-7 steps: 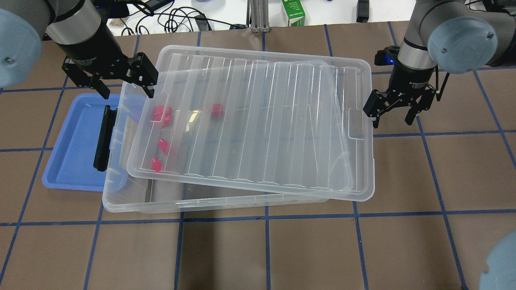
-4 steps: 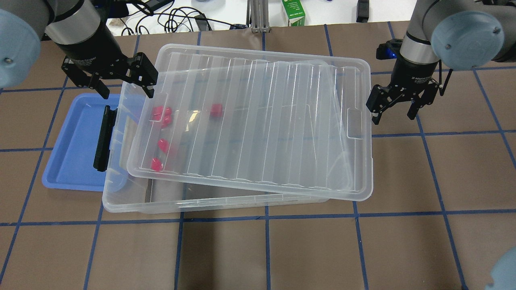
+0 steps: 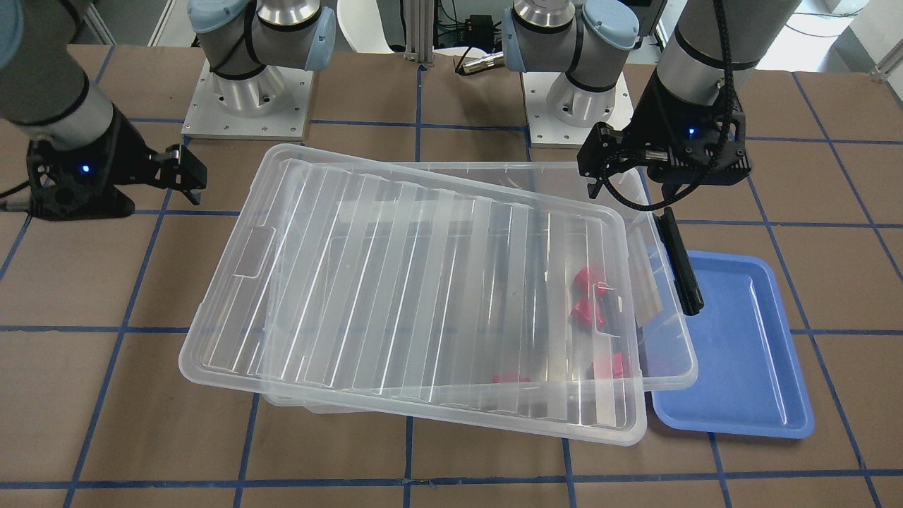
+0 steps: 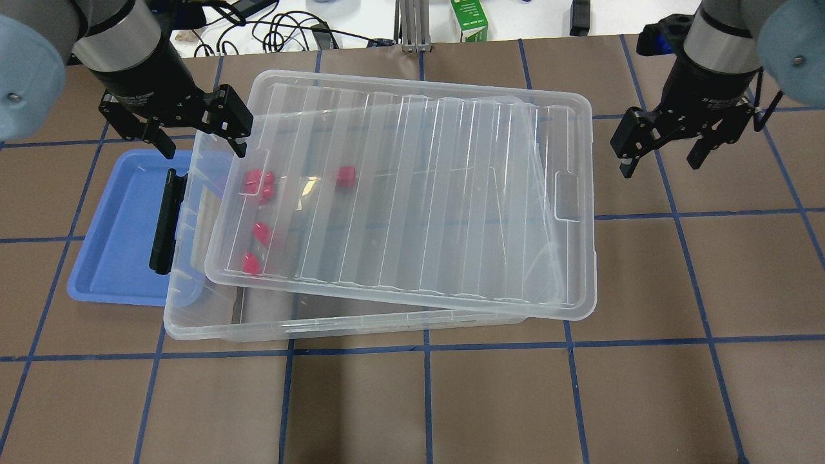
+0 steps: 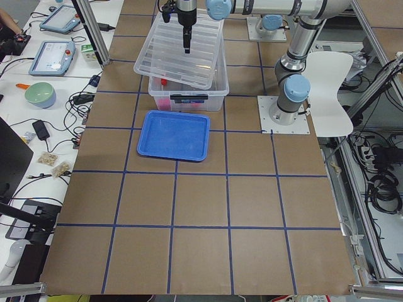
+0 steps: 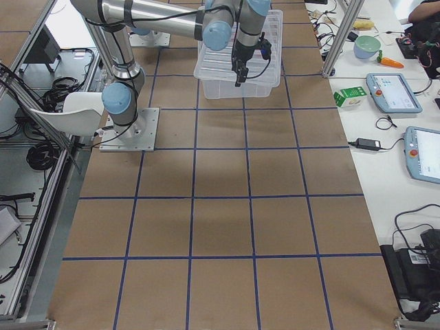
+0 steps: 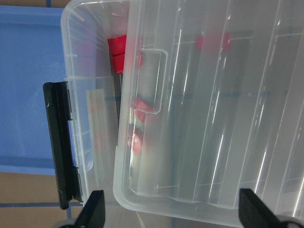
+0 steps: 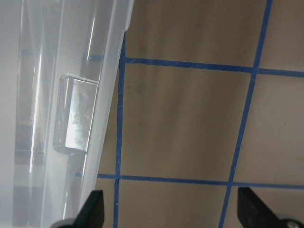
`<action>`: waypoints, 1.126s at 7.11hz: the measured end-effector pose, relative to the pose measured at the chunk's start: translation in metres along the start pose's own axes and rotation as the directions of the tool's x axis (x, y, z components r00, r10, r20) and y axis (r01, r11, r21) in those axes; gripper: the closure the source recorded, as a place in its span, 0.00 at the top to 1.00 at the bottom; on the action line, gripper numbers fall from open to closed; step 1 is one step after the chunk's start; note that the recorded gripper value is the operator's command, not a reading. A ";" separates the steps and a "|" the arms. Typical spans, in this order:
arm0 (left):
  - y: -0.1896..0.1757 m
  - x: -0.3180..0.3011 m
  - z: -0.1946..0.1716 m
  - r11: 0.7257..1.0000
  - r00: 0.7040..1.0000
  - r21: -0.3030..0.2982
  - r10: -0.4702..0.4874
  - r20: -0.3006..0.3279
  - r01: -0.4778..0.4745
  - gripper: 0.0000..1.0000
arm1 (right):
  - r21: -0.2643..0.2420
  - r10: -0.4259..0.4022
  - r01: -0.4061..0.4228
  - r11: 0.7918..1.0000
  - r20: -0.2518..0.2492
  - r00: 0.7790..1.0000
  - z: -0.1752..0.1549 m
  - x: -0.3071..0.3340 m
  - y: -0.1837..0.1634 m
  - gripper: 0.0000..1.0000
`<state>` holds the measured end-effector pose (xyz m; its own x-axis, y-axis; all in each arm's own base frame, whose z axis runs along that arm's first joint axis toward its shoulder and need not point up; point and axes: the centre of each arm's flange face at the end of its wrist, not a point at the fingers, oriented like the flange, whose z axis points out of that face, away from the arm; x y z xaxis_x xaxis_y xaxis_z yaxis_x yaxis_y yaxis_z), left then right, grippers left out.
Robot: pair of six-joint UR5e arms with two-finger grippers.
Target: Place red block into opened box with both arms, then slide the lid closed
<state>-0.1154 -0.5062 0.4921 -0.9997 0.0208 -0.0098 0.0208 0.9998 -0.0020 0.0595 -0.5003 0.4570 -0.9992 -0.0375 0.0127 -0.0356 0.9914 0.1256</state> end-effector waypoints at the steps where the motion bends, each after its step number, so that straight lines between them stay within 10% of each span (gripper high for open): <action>1: 0.000 0.000 0.000 1.000 1.000 0.000 0.000 0.000 0.000 1.00 | 0.034 0.097 -0.097 0.995 0.004 0.995 -0.020 -0.006 0.022 1.00; 8: -0.001 0.000 0.001 1.000 1.000 -0.002 0.000 0.000 0.000 1.00 | 0.089 0.265 -0.265 0.960 0.015 0.964 -0.051 -0.067 0.081 1.00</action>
<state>-0.1153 -0.5074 0.4912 -0.9997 0.0208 -0.0099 0.0208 0.9998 -0.0003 0.1242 -0.4238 0.5173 -0.9731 0.2282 0.0308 0.2291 0.9730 0.0292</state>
